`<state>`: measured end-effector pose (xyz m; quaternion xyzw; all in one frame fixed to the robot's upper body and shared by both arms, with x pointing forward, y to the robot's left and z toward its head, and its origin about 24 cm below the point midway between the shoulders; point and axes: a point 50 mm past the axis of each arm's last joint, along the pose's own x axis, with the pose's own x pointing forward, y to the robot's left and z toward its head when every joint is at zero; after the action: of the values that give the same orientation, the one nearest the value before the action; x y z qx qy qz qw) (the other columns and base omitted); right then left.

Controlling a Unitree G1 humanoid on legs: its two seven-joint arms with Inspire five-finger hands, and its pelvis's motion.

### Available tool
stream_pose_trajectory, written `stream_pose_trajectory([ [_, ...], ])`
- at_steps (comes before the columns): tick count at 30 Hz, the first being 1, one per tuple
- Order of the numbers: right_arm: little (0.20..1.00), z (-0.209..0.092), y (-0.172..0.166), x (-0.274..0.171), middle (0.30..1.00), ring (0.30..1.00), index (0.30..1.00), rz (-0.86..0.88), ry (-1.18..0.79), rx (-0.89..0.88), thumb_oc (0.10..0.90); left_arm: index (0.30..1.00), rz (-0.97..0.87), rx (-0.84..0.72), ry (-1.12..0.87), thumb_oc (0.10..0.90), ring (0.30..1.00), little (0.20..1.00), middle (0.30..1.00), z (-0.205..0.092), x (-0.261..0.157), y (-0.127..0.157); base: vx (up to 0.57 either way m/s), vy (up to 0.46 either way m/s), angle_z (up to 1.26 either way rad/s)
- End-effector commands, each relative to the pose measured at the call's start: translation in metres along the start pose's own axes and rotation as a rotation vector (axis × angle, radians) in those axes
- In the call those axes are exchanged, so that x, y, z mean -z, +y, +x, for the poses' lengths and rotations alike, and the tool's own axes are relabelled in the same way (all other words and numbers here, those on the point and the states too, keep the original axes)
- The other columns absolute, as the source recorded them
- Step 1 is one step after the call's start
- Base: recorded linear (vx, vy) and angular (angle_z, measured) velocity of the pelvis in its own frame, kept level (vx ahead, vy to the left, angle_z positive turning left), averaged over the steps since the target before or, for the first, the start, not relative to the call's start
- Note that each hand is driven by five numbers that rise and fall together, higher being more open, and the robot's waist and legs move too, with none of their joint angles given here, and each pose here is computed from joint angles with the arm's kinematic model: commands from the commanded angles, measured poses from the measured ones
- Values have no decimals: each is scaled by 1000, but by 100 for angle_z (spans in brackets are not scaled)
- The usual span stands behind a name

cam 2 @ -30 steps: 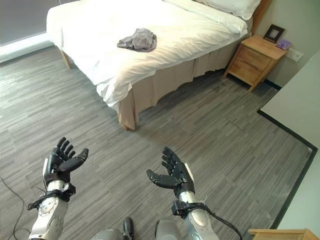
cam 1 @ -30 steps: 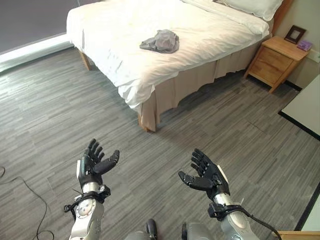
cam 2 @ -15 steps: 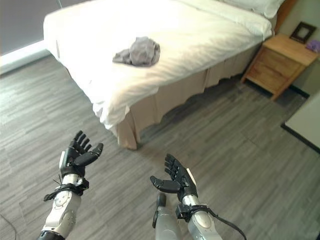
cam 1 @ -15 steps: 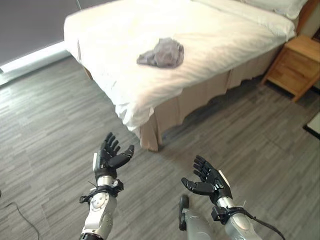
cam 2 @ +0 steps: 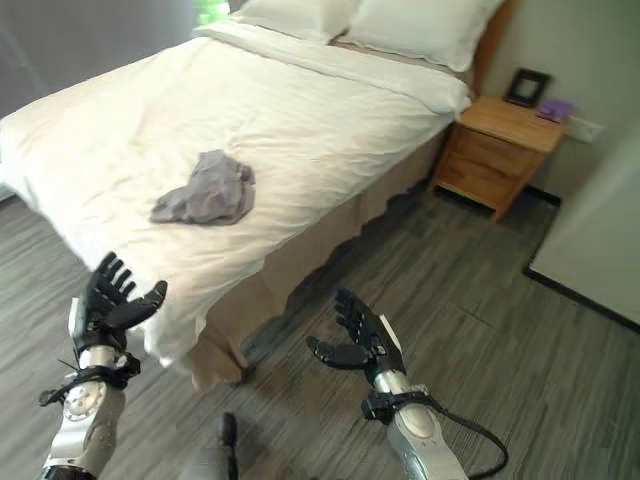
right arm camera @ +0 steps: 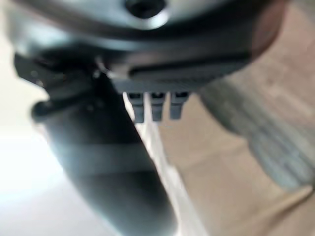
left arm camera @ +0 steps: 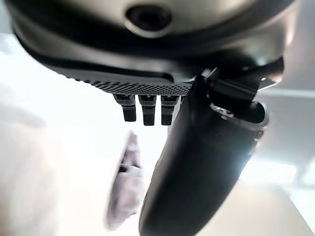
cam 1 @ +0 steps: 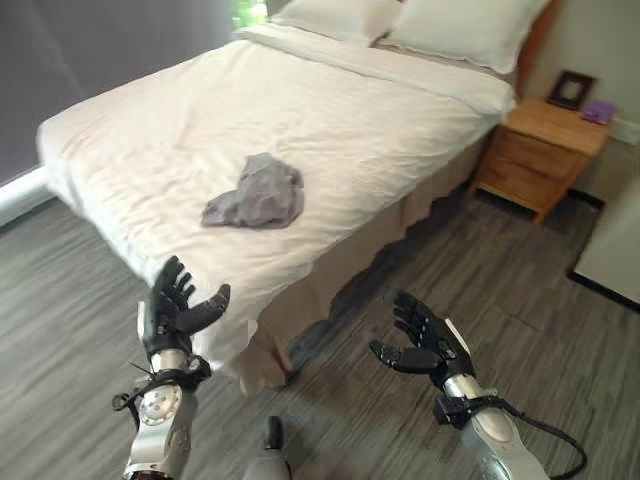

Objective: Pick up bed clothes into laundry basket.

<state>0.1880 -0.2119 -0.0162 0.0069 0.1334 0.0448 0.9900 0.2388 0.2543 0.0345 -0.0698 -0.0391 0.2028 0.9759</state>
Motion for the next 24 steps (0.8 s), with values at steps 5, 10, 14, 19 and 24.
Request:
stream_pose_trajectory([
  [5, 900, 4, 10, -9, 900, 900, 900, 117, -89, -70, 800, 900, 233, 211, -602, 800, 900, 900, 900, 83, -160, -58, 199, 177, -14],
  [10, 900, 8, 19, -3, 900, 900, 900, 108, -59, -131, 800, 900, 436, 212, -761, 800, 900, 900, 900, 103, -223, -77, 38, 121, -34],
  [14, 900, 7, 21, 7, 900, 900, 900, 101, -3, -148, 800, 900, 602, 212, -766, 800, 900, 900, 900, 123, -260, -97, 72, 71, -2],
  [19, 900, 7, 27, 12, 900, 900, 900, 98, 18, -188, 800, 900, 936, 122, -727, 800, 900, 900, 900, 142, -279, -92, 48, 45, -8],
  [24, 900, 12, 37, 11, 900, 900, 900, 170, 13, -233, 800, 900, 1023, -7, -736, 800, 900, 900, 900, 148, -303, -80, 8, 36, -5],
])
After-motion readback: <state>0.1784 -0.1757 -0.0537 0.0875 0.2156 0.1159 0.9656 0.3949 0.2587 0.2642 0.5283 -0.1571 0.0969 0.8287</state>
